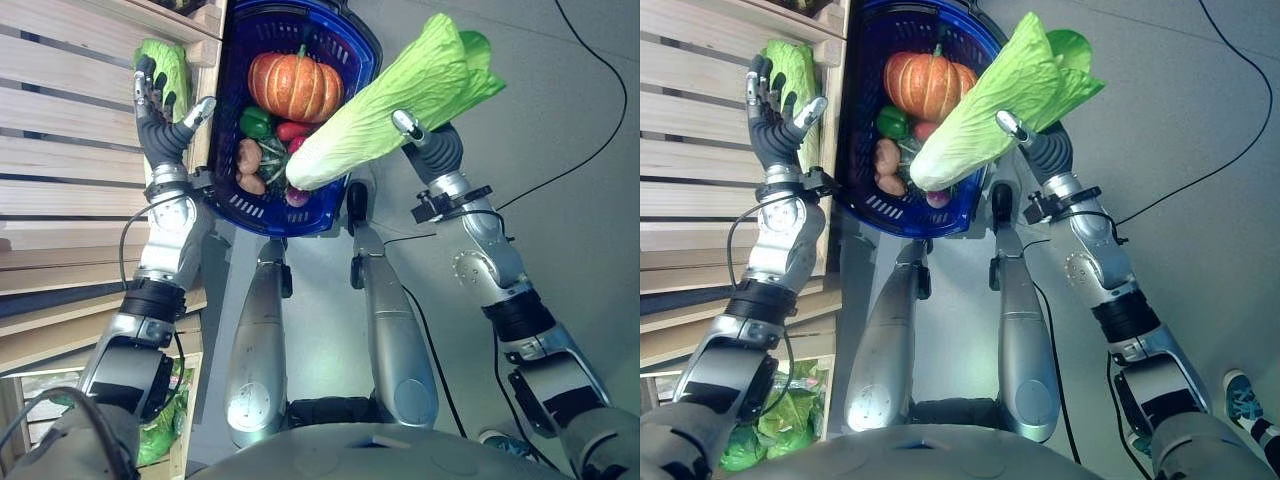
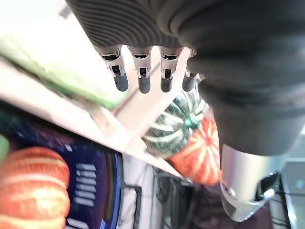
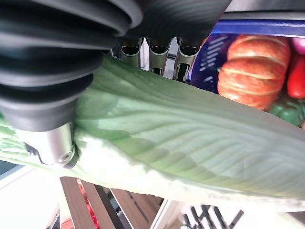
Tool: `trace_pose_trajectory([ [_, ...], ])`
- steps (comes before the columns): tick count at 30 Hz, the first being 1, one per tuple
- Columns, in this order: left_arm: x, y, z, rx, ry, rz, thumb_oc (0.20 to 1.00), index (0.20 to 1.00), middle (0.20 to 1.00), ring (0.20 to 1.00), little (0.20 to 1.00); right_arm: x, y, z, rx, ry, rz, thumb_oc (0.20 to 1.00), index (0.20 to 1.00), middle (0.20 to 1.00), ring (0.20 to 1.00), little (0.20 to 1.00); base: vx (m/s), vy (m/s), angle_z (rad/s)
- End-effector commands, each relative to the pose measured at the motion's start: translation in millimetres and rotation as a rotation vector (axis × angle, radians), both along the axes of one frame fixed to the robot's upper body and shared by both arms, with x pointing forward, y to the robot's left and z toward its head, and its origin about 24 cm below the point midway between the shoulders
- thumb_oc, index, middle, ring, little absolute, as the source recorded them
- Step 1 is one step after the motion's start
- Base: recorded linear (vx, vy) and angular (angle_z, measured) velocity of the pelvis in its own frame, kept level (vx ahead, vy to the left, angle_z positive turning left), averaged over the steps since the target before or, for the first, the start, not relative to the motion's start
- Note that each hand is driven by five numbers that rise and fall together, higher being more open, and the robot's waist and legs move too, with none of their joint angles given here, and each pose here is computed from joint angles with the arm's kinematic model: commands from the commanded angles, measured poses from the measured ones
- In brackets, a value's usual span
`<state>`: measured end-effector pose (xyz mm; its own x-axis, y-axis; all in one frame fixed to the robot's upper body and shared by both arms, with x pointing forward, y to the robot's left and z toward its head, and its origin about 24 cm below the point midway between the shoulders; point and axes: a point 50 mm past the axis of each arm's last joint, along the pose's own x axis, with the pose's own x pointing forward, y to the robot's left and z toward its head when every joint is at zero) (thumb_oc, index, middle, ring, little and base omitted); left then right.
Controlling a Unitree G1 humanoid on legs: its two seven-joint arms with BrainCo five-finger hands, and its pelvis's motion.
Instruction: Pick up fruits and vegetables into the basket
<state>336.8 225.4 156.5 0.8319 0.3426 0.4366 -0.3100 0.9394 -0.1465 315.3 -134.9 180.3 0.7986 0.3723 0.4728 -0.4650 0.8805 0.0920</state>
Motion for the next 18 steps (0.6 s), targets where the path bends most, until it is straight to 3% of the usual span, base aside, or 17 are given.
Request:
trace_pose_trajectory([
  [1,-5.4,19.0,6.8,-0.094,-0.073,0.098,1.000,1.000,1.000,1.000,1.000,-17.1,-3.3,31.8,0.037,-0.212,-0.035,0.200,0.200,0.200,0.200,0.200,-0.01,0.037,0.00],
  [18,3.2,52.3,-38.5,0.009,0.212,0.306,1.000,1.000,1.000,1.000,1.000,3.6,8.3,66.9,-0.108,-0.285,-0.181,0.200,0.200,0.200,0.200,0.200,0.00,0.006,0.00],
])
